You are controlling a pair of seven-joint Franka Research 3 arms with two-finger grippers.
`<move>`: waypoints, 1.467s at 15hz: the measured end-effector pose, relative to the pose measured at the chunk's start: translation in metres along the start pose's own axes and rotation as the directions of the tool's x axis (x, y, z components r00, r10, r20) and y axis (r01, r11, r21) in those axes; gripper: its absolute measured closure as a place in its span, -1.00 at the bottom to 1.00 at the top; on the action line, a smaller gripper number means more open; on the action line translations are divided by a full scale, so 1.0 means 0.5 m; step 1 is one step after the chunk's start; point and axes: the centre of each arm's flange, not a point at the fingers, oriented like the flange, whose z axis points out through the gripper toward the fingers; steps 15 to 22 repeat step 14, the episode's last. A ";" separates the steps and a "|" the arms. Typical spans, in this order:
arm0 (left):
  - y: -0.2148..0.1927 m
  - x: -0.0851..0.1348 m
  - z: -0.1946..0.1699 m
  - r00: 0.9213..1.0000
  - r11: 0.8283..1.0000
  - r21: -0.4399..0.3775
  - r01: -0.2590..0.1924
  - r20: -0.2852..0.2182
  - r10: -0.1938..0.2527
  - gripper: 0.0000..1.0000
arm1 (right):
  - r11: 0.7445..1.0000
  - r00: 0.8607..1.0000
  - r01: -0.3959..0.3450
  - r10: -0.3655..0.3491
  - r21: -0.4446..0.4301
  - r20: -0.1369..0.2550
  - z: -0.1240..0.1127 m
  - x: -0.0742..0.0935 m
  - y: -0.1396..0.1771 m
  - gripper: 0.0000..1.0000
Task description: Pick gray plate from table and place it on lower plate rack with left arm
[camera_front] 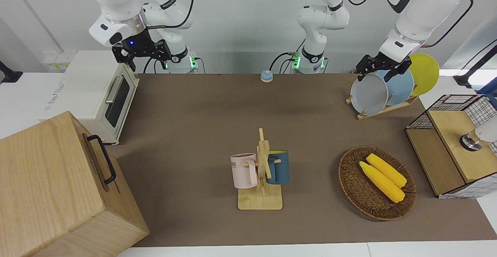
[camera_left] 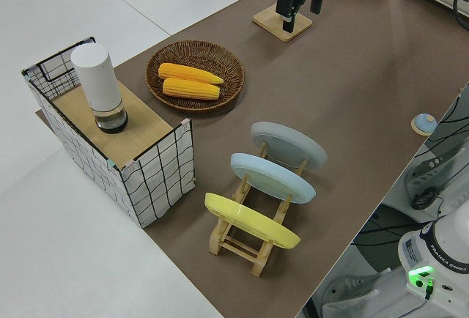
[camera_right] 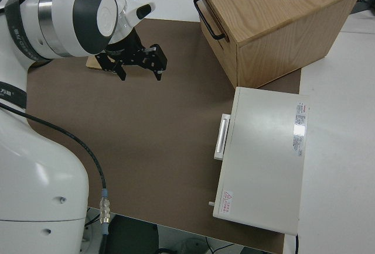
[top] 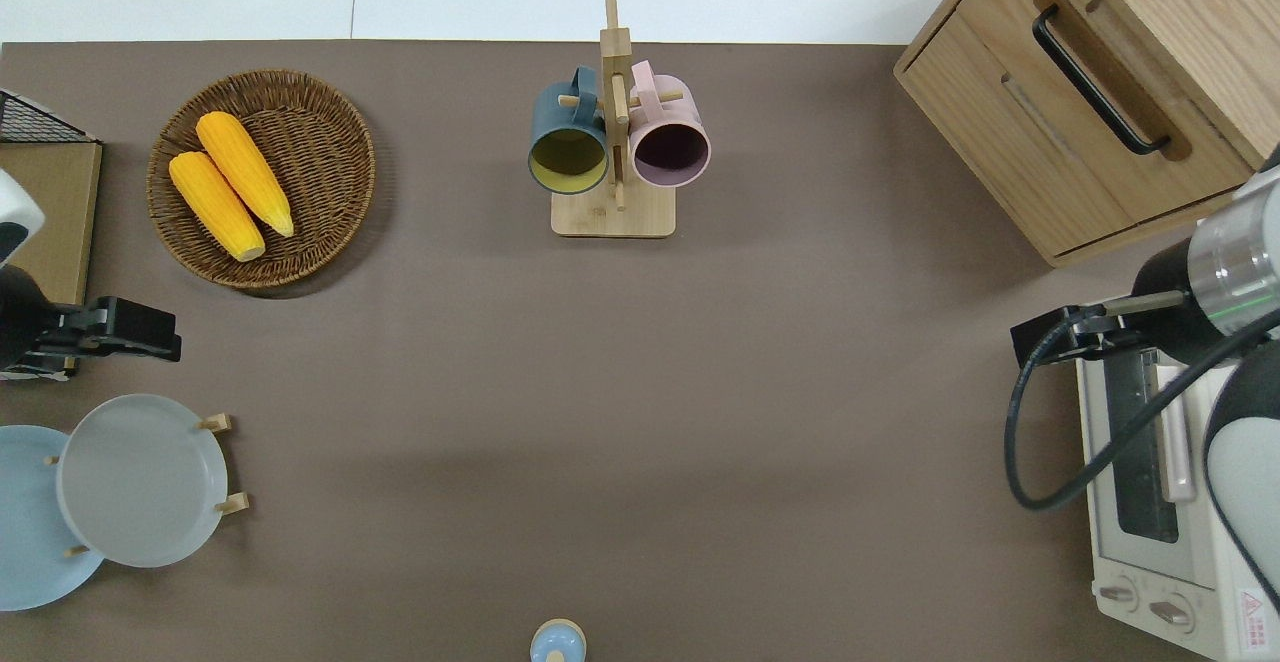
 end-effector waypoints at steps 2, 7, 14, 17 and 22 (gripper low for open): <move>0.006 0.002 0.006 1.000 1.000 -0.001 -0.006 0.004 0.006 -1.00 | 1.000 1.000 0.000 0.000 0.000 0.000 0.000 0.000 0.000 -0.97; 0.016 0.015 0.026 1.000 1.000 -0.004 -0.014 0.006 0.014 -1.00 | 1.000 1.000 0.000 0.000 0.000 0.000 0.000 0.000 0.000 -0.97; 0.013 0.018 0.023 1.000 1.000 -0.005 0.006 -0.010 -0.006 -1.00 | 1.000 1.000 0.000 0.000 0.000 0.000 0.000 0.000 0.000 -0.97; 0.013 0.018 0.023 1.000 1.000 -0.005 0.006 -0.010 -0.006 -1.00 | 1.000 1.000 0.000 0.000 0.000 0.000 0.000 0.000 0.000 -0.97; 0.013 0.018 0.023 1.000 1.000 -0.005 0.006 -0.010 -0.006 -1.00 | 1.000 1.000 0.000 0.000 0.000 0.000 0.000 0.000 0.000 -0.97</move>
